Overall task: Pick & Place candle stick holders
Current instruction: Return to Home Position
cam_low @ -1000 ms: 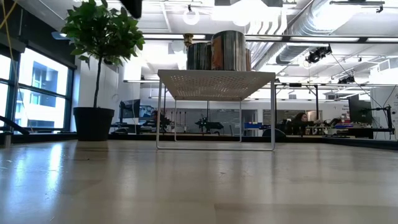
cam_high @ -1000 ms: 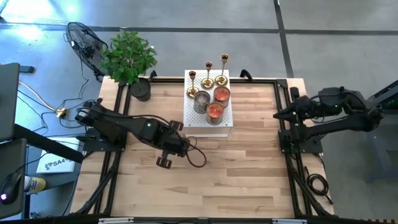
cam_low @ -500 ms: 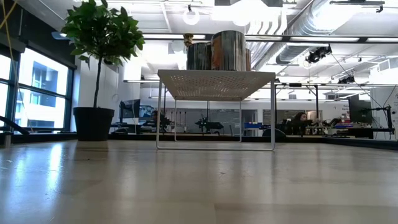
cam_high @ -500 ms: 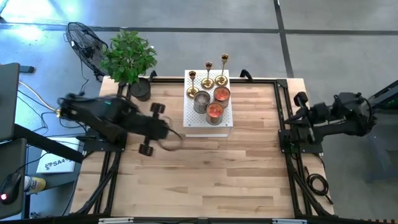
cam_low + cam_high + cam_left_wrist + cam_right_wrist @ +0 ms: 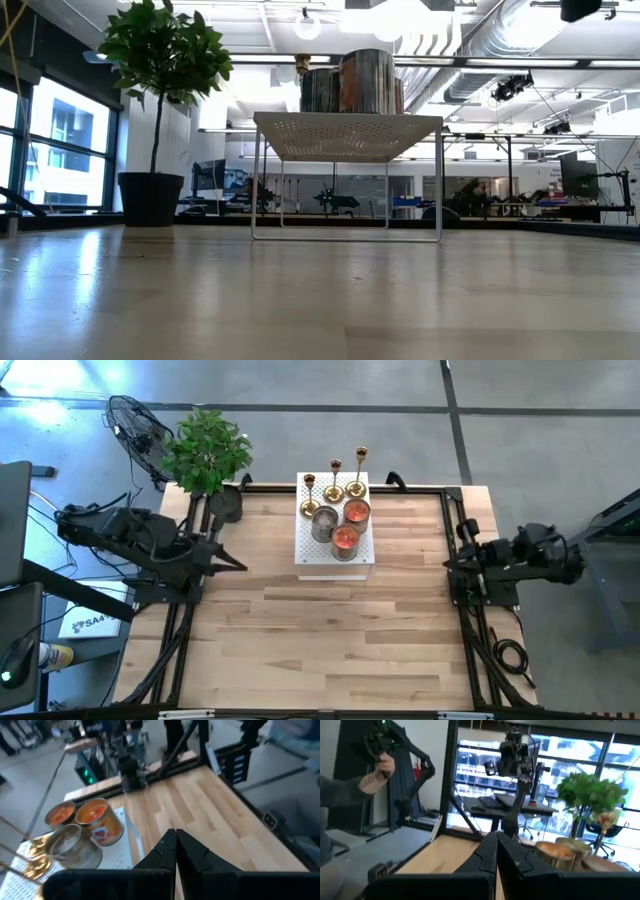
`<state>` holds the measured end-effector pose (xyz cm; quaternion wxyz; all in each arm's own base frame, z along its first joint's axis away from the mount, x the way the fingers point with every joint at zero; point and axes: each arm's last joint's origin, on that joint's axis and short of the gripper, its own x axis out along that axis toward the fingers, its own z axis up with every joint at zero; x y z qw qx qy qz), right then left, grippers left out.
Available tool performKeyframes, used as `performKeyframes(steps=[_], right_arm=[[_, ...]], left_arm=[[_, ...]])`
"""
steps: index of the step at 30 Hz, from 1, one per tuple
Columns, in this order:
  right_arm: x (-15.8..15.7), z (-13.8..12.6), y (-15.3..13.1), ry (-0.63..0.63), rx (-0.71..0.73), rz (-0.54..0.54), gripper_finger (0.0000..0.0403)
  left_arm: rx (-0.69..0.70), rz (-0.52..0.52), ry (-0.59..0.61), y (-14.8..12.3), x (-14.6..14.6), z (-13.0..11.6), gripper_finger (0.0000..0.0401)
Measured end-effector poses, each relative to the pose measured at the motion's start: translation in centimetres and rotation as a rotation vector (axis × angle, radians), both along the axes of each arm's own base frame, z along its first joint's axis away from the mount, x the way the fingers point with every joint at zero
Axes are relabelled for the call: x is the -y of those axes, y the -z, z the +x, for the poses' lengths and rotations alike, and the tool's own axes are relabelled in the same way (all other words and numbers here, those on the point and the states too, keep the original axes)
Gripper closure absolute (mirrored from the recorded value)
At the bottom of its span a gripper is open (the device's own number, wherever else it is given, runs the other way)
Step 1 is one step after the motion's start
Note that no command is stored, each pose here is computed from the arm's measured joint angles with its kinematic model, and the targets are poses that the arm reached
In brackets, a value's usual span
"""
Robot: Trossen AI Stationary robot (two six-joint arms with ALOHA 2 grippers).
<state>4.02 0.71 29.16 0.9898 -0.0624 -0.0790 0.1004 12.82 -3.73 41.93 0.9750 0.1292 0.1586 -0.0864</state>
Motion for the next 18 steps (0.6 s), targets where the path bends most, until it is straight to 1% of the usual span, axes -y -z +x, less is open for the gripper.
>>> performKeyframes(steps=[3,6,9,13,15,18], right_arm=[[-0.1,0.6,0.7,-0.019,0.021,-0.002,0.0403],[-0.2,1.2,1.6,-0.025,0.037,-0.005,0.0403],[-0.2,2.0,2.9,-0.001,0.013,0.016,0.0403],[-0.2,2.4,3.3,0.004,0.045,0.039,0.0403],[-0.2,2.7,3.8,0.001,0.052,0.048,0.0403],[-0.2,3.1,4.4,0.000,0.041,0.053,0.0403]], left_arm=[[0.038,-0.013,0.003,2.0,-0.2,-0.5,0.0401],[0.025,-0.017,-0.001,4.1,-0.2,-0.6,0.0401],[0.008,-0.023,0.004,5.9,-0.2,-0.7,0.0401],[0.060,-0.054,0.041,7.1,-0.2,-1.1,0.0401],[0.116,-0.084,0.083,7.2,-0.2,-1.4,0.0401],[0.154,-0.121,0.156,8.3,-0.1,-1.7,0.0401]])
